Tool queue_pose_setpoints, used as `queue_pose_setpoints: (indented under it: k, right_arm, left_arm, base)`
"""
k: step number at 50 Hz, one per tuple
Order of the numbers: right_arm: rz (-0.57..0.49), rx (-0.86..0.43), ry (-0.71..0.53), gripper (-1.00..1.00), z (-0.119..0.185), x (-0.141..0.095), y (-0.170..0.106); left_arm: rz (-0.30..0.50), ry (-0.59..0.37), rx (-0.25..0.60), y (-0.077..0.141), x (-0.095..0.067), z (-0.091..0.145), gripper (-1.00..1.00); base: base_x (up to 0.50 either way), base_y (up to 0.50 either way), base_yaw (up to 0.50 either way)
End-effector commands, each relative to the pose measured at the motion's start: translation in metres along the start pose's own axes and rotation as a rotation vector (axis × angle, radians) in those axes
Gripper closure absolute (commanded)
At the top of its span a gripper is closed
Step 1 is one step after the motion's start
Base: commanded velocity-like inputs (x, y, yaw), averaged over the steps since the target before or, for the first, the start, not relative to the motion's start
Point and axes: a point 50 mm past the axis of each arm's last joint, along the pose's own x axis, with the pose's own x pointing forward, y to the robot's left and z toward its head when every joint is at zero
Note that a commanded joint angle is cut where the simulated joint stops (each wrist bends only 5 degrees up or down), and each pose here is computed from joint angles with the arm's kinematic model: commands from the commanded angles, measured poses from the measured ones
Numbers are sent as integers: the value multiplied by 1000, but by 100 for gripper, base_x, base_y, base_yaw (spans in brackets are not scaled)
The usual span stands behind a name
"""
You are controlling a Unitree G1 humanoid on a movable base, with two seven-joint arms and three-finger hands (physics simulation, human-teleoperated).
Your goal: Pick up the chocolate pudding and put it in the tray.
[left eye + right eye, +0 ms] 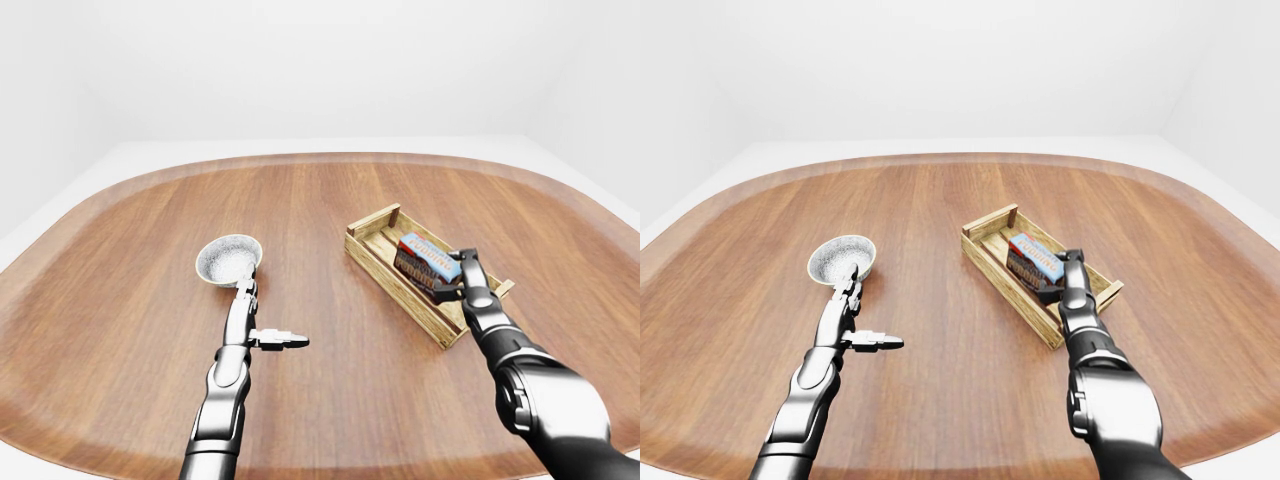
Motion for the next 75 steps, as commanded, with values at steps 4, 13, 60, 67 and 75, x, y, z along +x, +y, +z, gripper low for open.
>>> queue_pose_setpoints:
  k: [4,13,60,67,75]
  right_arm:
    - [-14,31,10,100,-3,0,-2]
    - [-13,29,20,100,-7,-1,-1]
    - [-12,40,35,-100,-13,-2,-2]
    - [-10,41,34,-100,-12,-2,-2]
    - [-17,39,29,-100,-10,-1,-4]
  left_arm:
    - [-8,-6,-6,0,0,2,-100]
    - [-8,-6,-6,0,0,2,-100]
    - [-7,-6,-7,0,0,2,-100]
    - [-8,-6,-6,0,0,2,-100]
    - [-8,-6,-6,0,0,2,-100]
  base:
    - [0,0,0]
    - [0,0,0]
    - [0,0,0]
    - [0,0,0]
    - [0,0,0]
